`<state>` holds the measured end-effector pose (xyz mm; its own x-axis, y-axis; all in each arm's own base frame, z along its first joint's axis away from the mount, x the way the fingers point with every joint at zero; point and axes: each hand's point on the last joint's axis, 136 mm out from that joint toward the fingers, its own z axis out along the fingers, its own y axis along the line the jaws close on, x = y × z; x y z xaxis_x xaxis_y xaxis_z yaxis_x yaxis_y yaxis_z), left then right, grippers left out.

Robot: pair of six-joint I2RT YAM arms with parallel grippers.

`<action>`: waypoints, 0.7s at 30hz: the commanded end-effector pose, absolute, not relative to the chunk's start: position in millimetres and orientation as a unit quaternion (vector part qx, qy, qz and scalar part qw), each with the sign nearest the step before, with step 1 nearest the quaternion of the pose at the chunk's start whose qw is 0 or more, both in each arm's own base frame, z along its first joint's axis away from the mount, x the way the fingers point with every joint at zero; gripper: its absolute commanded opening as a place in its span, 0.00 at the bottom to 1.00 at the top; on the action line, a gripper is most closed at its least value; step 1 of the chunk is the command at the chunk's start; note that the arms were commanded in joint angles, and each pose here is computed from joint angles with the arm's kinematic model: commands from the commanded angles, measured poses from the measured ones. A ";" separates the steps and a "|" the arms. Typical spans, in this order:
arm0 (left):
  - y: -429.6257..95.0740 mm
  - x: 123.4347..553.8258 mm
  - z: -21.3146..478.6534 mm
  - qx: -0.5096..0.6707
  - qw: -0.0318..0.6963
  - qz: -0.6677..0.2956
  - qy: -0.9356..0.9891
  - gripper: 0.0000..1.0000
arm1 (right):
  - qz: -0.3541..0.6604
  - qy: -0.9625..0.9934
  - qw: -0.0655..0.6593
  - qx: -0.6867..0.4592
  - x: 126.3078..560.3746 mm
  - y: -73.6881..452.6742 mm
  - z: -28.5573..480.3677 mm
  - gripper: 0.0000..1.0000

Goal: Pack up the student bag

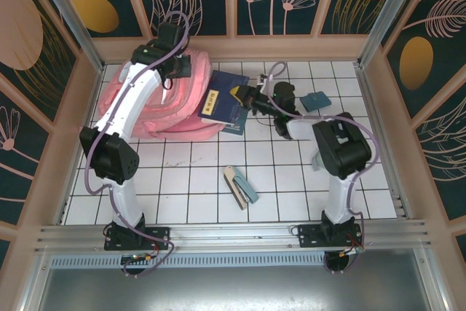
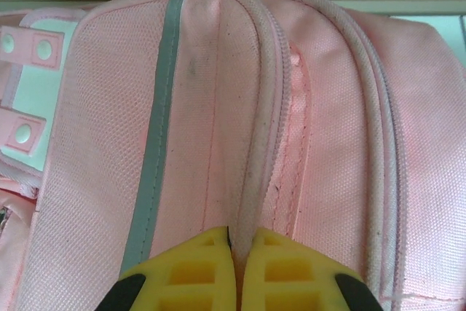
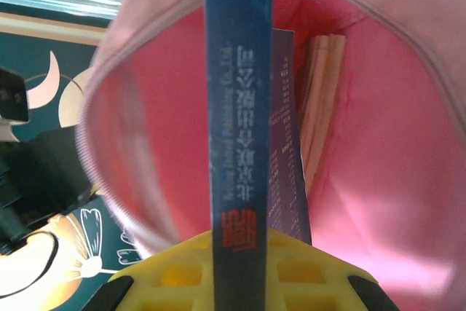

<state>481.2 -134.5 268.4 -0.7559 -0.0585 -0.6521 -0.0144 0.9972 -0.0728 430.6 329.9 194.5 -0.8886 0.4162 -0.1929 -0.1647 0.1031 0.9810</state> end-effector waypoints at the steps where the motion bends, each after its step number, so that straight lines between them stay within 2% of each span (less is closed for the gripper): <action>1: -140.8 480.0 353.1 -0.034 0.442 -0.121 0.888 0.00 | 0.715 0.655 0.238 0.051 439.0 361.1 238.6 0.00; 9: -134.4 474.9 377.2 -0.041 0.459 -0.176 0.870 0.00 | 0.744 0.632 0.214 0.035 462.1 426.7 237.2 0.00; 21: -137.7 471.1 369.5 -0.046 0.447 -0.194 0.872 0.00 | 0.736 0.635 0.211 0.099 494.2 499.4 199.4 0.00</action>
